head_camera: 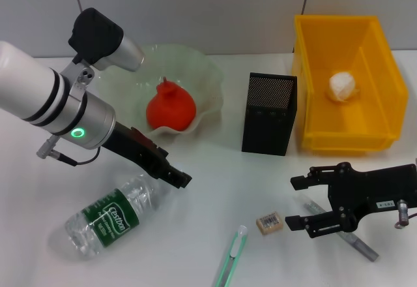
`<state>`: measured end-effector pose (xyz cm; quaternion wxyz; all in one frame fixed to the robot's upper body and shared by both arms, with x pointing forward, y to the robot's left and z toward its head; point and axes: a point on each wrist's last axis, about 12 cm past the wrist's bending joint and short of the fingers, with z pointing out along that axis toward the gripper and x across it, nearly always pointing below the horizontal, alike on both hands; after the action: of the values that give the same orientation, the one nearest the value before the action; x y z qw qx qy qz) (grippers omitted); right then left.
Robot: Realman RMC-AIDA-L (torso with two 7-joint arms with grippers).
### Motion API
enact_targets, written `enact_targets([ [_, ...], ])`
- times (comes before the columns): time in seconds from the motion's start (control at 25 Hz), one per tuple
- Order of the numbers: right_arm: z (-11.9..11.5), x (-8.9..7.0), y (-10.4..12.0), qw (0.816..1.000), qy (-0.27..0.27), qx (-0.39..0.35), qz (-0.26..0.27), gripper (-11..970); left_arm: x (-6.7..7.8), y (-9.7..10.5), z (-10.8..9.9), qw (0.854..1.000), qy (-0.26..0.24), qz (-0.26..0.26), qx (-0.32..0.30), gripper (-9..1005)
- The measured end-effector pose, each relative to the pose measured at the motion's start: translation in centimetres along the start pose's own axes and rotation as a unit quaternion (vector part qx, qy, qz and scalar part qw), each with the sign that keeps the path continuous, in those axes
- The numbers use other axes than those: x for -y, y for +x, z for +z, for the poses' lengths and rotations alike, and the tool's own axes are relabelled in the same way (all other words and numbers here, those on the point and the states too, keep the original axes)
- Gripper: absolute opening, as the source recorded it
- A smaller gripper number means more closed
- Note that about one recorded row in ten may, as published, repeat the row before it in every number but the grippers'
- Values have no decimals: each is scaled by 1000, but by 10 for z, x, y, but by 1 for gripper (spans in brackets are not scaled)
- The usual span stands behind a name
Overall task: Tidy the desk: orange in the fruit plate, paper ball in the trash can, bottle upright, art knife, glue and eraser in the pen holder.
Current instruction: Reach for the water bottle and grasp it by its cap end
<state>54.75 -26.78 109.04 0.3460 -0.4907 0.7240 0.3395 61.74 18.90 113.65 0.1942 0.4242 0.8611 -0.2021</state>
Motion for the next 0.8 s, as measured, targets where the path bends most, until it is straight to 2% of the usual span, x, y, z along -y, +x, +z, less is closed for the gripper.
enact_targets([
  [0.4, -1, 1, -2, 1000, 0, -1, -4, 816, 1, 4, 18, 1000, -16, -6, -15, 722],
  [0.8, -1, 1, -2, 1000, 0, -1, -4, 816, 2, 6, 26, 999, -28, 3, -20, 718],
])
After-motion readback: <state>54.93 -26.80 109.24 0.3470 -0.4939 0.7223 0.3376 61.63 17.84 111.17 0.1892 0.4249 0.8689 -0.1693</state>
